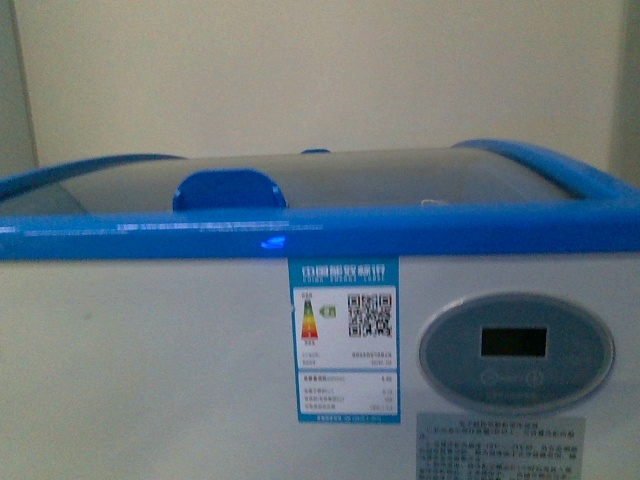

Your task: Put drink in fridge

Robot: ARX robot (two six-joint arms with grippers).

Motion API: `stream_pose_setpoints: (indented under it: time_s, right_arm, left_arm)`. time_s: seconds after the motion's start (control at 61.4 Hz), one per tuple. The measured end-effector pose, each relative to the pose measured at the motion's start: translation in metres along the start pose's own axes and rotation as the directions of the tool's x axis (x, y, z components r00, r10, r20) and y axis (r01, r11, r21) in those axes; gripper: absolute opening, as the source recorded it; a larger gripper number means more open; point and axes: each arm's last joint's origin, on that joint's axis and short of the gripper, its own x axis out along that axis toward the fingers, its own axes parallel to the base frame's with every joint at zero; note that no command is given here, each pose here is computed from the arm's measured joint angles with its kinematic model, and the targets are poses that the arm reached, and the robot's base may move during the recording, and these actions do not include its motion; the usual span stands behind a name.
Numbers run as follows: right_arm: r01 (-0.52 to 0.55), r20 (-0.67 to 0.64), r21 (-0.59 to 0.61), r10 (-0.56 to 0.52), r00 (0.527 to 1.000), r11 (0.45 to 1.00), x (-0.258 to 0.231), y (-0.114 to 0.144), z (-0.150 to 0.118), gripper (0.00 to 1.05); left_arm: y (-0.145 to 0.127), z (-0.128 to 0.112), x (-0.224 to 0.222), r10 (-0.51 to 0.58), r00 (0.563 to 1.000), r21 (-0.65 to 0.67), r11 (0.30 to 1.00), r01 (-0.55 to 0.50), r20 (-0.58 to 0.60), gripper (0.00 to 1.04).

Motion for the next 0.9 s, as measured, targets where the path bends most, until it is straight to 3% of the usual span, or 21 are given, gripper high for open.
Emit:
stream_pose_setpoints:
  time_s: [0.781,0.847,0.895]
  right_arm:
    - [0.000,0.001,0.000,0.000,1.000,1.000,0.000,0.000,0.000,0.39]
    - [0.002,0.001,0.000,-0.002,1.000,1.000,0.000,0.000,0.000,0.39]
    - [0.001,0.001,0.000,-0.001,1.000,1.000,0.000,0.000,0.000,0.39]
  left_arm:
    - [0.000,0.000,0.000,-0.002,1.000,0.000,1.000,0.002,-0.001,0.97]
    - [0.000,0.001,0.005,-0.110,0.985,-0.123,0.988,0.093,-0.137,0.97]
    - [0.000,0.007,0.013,-0.154,0.973,-0.177,0.977,0.123,-0.174,0.97]
